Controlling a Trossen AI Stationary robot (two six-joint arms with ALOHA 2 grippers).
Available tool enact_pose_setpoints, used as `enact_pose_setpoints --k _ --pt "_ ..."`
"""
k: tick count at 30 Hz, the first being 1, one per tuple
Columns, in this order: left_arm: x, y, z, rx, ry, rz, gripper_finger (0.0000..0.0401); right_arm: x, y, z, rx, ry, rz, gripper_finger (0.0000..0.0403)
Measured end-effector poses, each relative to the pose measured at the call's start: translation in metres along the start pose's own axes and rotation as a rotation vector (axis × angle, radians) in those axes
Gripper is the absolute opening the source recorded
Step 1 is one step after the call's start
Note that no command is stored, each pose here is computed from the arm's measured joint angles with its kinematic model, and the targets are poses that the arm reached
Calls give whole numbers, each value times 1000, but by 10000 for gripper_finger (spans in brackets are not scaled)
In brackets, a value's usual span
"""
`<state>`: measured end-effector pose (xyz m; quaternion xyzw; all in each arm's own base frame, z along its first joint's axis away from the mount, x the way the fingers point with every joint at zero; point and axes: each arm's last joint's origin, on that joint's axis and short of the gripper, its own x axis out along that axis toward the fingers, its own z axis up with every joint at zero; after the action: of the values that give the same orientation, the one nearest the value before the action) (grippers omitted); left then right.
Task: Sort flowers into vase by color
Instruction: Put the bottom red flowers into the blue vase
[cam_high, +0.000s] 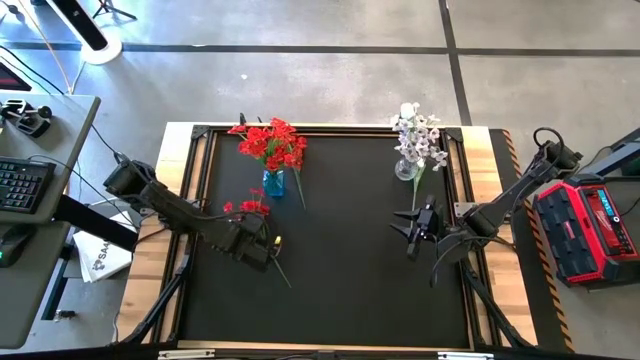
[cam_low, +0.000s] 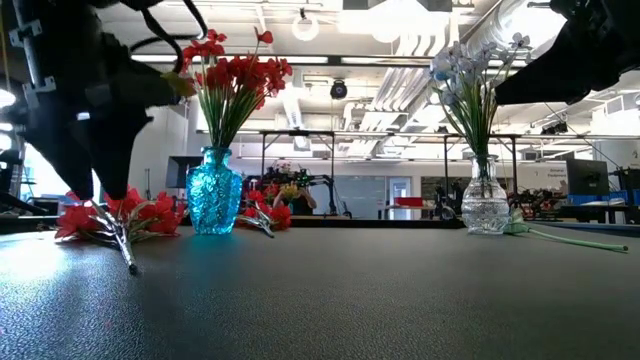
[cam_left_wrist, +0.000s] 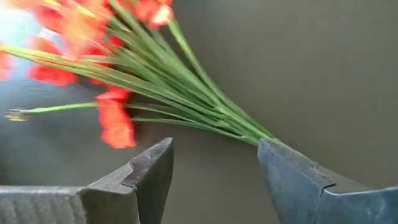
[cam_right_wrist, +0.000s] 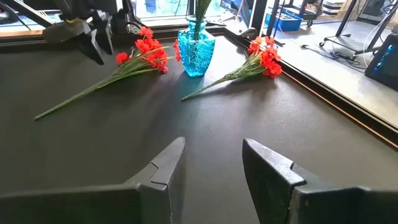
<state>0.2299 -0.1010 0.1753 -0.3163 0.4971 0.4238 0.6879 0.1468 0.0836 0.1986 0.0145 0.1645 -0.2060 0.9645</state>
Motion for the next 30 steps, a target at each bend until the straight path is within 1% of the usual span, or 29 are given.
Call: enact_pose_setpoints --k 4,11,16,19,22,24,26,28,30 --pt "9 1 1 -16 1 -21 223 0 0 0 -2 1 -1 130" --pt "27 18 1 -70 38 56 223 0 0 -1 -7 4 -3 130" --pt "40 21 9 -86 24 33 223 0 0 -1 -8 5 -3 130" --pt "42 20 15 -49 22 24 223 0 -1 -1 -7 5 -4 130" --pt "41 23 21 18 30 43 223 0 -1 -1 -8 6 -4 130" --pt "42 29 23 93 52 97 223 0 -1 -1 -7 6 -4 130" --pt "39 40 25 153 61 200 223 0 0 -1 -2 5 -4 130" --pt "34 53 28 156 21 318 223 0 0 -1 0 5 -4 130" --pt "26 63 30 132 -45 386 223 0 0 -1 3 5 -3 130"
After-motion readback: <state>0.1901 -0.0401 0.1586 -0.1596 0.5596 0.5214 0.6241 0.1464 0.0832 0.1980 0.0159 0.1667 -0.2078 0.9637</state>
